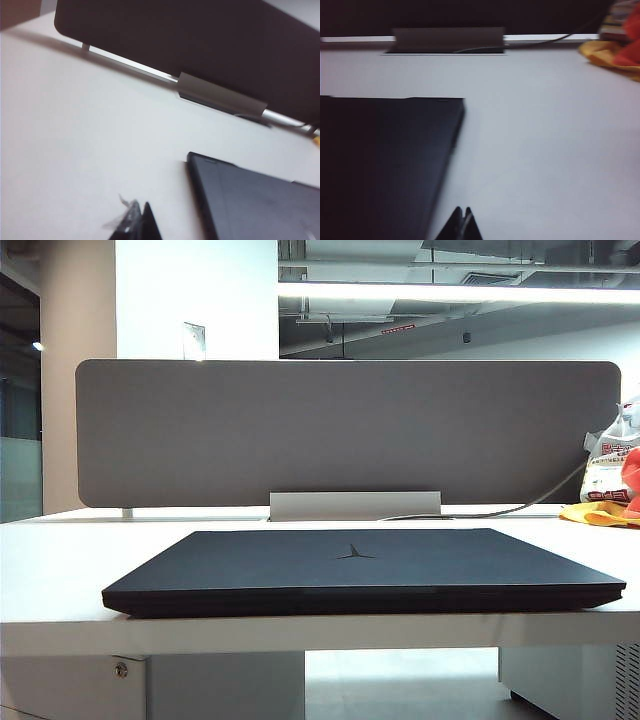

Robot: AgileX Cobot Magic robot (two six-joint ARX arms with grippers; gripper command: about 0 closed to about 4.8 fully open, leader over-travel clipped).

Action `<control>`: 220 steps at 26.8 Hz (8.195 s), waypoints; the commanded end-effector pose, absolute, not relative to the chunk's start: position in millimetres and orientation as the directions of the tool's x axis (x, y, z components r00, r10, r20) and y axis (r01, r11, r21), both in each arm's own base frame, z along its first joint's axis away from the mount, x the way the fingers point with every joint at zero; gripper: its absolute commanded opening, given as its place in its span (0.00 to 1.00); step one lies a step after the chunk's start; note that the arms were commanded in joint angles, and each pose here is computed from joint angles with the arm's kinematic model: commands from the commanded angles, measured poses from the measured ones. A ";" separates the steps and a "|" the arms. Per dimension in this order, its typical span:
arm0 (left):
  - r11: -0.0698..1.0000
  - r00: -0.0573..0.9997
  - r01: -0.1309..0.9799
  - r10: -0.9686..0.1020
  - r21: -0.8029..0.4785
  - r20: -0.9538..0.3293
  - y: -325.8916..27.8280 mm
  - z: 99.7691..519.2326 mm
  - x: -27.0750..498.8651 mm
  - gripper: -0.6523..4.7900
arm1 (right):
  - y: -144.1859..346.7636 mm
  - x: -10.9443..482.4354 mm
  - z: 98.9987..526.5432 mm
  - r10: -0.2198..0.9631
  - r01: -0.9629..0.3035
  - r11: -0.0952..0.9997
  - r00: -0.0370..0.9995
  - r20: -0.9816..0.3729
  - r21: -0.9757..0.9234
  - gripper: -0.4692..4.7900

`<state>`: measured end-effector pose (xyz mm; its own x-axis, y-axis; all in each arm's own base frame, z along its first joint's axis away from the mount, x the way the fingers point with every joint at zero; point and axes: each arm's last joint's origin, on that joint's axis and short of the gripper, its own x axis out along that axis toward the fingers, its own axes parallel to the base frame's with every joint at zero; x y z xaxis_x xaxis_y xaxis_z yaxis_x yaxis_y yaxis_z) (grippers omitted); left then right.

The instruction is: Open the lid of the laptop and use the keypad to enter the password "123".

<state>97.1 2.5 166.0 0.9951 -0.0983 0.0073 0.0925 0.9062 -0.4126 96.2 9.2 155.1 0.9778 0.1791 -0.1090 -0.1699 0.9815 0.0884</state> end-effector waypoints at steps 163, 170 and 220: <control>0.590 0.546 0.756 -0.807 -0.284 -0.224 -30.1 376.0 64.7 0.11 | 182.8 160.0 129.5 0.664 0.176 0.355 0.644 -0.380 0.918 0.62; 0.595 0.498 0.747 -0.796 -0.297 -0.344 -35.7 364.6 69.7 0.11 | 178.8 165.2 126.7 0.591 0.212 0.348 0.707 -0.389 0.913 0.56; 0.637 0.493 0.720 -0.749 -0.277 -0.442 -40.4 357.0 78.5 0.11 | 165.8 287.2 281.8 0.600 -0.341 0.416 0.800 0.028 0.843 0.10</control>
<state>79.0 -40.4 355.5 0.4918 -0.7465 -0.4481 0.7114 0.6413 -0.2876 281.0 171.5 265.9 0.7678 0.6399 -0.0326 -0.3027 0.4071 0.8618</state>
